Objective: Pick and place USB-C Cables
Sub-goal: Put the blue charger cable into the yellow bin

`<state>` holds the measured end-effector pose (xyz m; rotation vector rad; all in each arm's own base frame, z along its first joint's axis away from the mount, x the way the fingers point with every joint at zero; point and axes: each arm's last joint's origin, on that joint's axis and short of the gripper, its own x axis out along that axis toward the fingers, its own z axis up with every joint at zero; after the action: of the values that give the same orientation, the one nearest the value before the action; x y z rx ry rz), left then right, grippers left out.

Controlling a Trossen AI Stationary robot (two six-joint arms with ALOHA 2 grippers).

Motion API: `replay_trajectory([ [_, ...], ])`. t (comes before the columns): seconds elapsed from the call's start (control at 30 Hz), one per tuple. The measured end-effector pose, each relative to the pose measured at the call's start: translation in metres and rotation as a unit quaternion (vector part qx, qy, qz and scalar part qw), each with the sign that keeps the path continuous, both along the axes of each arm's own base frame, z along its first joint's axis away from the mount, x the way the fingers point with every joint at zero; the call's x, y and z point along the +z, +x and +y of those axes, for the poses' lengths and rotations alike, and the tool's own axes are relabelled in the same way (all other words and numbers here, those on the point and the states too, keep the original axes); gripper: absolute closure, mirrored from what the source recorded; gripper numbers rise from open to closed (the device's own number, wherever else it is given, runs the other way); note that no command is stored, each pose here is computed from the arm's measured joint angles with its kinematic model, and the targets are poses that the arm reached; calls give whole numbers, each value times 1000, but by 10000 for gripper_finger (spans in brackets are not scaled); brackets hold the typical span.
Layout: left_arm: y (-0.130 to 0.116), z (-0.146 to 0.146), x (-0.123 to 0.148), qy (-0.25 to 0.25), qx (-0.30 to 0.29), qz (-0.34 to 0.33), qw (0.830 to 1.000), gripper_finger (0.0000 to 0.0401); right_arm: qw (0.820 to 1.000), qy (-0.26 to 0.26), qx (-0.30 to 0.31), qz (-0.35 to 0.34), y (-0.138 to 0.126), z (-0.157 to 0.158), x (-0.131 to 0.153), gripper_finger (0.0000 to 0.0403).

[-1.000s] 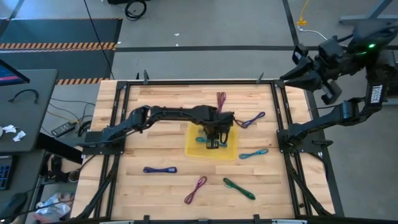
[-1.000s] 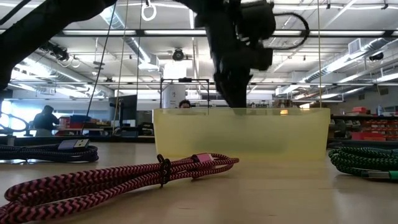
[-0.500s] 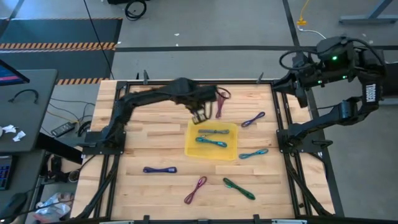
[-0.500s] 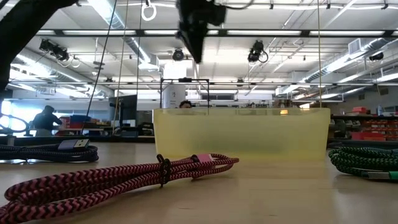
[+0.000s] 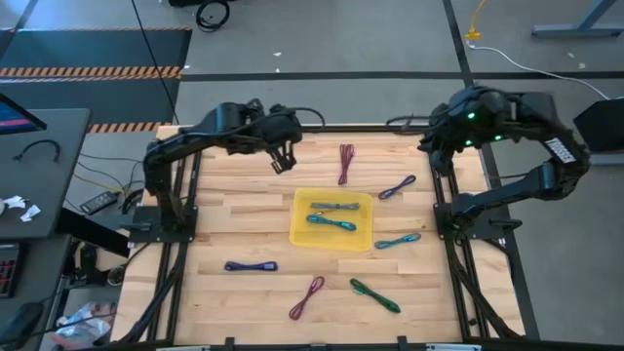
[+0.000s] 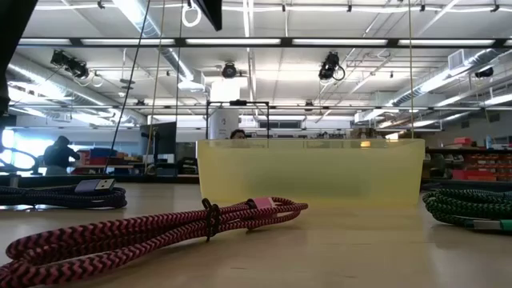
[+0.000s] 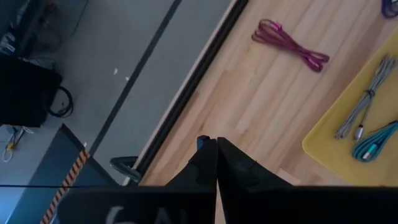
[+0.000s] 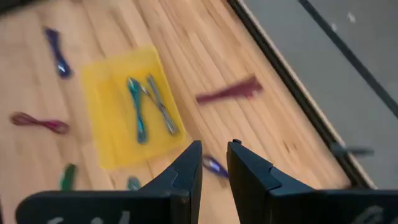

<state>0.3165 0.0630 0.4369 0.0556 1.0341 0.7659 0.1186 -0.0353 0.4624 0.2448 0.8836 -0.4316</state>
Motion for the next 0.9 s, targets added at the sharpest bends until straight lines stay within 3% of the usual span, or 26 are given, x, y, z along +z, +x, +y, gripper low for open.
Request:
replay_trajectory([
  [0.3, -20, -2, 17, 17, -24, -8, 1000, 395, 994, 27, -39, 94, 18, -9, -55, 323],
  [0.57, -21, -2, 18, 25, -46, 9, 999, 394, 992, 53, -25, 108, 39, -14, -101, 323],
  [0.73, -23, -3, 20, 26, -46, 5, 999, 395, 987, 72, -44, 133, 31, -16, -136, 323],
  [0.9, -37, -5, 30, 24, -41, -19, 999, 396, 983, 122, -65, 122, 9, -18, -176, 323],
])
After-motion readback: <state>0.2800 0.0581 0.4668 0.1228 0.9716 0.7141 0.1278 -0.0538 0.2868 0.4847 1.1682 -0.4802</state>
